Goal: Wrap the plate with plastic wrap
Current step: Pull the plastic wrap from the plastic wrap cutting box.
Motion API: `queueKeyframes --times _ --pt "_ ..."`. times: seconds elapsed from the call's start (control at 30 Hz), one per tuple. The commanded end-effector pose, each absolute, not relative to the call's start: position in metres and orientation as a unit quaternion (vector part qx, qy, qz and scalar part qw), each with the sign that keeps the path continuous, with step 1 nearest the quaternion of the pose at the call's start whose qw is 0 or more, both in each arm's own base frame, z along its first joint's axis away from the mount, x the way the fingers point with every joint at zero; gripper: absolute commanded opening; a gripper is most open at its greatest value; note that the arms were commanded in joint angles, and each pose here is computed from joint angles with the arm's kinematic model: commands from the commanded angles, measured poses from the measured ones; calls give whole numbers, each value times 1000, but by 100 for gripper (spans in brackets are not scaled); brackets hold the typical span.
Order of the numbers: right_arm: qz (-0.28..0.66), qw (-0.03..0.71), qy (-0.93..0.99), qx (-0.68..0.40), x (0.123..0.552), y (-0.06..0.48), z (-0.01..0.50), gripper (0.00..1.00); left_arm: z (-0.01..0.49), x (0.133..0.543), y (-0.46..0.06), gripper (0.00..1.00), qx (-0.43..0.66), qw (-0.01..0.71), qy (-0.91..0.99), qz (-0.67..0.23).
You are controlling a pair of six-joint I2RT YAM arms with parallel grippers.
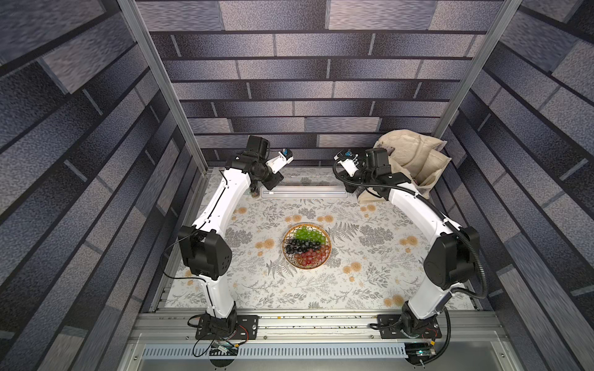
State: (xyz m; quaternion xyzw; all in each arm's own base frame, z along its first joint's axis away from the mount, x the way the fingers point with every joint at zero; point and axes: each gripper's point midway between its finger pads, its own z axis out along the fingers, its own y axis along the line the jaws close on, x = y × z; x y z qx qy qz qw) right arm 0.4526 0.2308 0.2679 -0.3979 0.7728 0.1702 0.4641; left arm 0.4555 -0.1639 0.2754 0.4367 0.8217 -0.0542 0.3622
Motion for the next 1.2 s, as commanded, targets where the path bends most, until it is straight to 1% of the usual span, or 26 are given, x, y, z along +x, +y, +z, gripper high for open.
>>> queueKeyframes --times 0.0,0.27,0.63,1.17 --pt "155 528 742 -383 455 223 325 0 317 450 -167 0 428 402 808 -49" --pt "125 548 744 -361 459 211 349 0 340 456 -166 0 402 419 814 -33" --pt "118 566 734 -355 454 208 373 0 370 455 -172 0 395 438 807 -20" --pt "115 576 729 -352 446 203 390 0 378 448 -179 0 404 440 802 -12"
